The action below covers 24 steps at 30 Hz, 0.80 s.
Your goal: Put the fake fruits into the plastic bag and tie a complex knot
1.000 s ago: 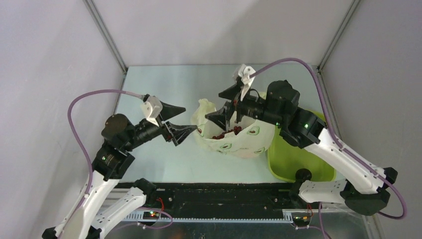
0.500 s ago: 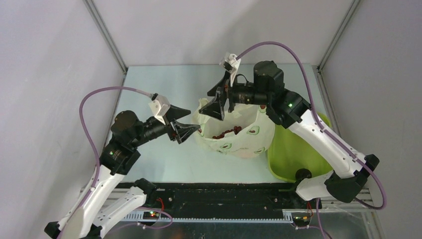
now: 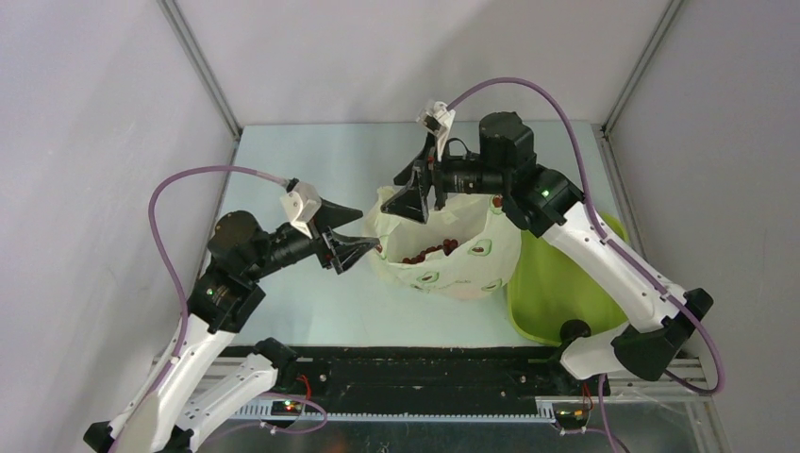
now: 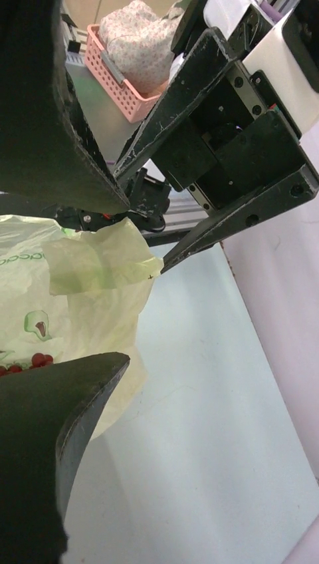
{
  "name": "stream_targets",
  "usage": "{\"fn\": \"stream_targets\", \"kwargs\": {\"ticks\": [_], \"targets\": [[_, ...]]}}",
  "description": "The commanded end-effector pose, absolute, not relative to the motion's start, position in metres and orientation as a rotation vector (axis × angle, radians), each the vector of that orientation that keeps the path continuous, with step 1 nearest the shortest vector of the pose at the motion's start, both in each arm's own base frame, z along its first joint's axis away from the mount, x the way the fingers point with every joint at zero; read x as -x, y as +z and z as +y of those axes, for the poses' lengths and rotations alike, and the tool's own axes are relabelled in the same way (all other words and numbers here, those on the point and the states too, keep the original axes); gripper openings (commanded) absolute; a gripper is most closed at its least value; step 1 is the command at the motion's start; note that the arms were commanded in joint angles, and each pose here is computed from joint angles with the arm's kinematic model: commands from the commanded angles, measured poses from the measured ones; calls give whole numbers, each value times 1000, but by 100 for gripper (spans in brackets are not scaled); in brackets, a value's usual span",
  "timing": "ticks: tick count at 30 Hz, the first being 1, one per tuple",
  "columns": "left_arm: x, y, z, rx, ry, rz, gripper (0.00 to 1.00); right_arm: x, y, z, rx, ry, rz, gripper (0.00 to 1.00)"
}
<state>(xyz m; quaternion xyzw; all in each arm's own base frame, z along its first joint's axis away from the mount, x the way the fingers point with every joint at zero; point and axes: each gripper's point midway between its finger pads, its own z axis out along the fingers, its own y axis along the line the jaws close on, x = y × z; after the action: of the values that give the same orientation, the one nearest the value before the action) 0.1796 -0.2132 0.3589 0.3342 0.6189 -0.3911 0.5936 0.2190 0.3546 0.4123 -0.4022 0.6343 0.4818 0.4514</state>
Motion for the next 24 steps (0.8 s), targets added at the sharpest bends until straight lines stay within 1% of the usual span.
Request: {"fn": "stream_targets", "kwargs": {"ticks": [1,2,3,4,5,6,7,8,9,10,11,12,14,15,19,21,24], "targets": [[-176,369,-213,-808,-902,1373,72,-217,413,360,1021,1230,1540,77],[-176,369,-213,-809,-904,1373,72,-217,413,360,1025,1237,1536,70],[-175,369,-214,-812,-906,1372,72,-215,415,360,1026,1243,1531,66],[-175,369,-214,-814,-908,1371,72,-214,417,360,1030,1252,1520,56],[-175,369,-214,-817,-910,1370,72,-213,419,360,1031,1256,1513,50],[-174,370,-215,-817,-912,1368,74,-211,423,359,1031,1262,1500,38],[-174,370,-215,-817,-916,1368,75,-211,425,359,1031,1264,1492,32],[-173,373,-215,-813,-921,1359,79,-208,428,358,1032,1268,1482,23],[-173,375,-215,-803,-928,1358,82,-207,430,357,1034,1270,1476,20],[-172,380,-215,-796,-932,1345,87,-203,434,355,1039,1277,1466,14],[-170,386,-214,-786,-943,1334,90,-199,435,354,1048,1283,1465,11],[-170,392,-214,-777,-948,1321,95,-195,440,352,1055,1282,1447,6],[-166,409,-216,-764,-980,1278,99,-186,444,349,1073,1286,1434,0],[-162,423,-217,-757,-1002,1239,99,-181,445,348,1086,1295,1435,0],[-162,445,-226,-786,-1047,1168,99,-166,445,343,1141,1313,1432,0],[-168,445,-238,-826,-1088,1164,99,-160,445,341,1156,1325,1429,0],[-162,438,-254,-942,-1202,1153,99,-153,448,337,1156,1338,1415,0]]}}
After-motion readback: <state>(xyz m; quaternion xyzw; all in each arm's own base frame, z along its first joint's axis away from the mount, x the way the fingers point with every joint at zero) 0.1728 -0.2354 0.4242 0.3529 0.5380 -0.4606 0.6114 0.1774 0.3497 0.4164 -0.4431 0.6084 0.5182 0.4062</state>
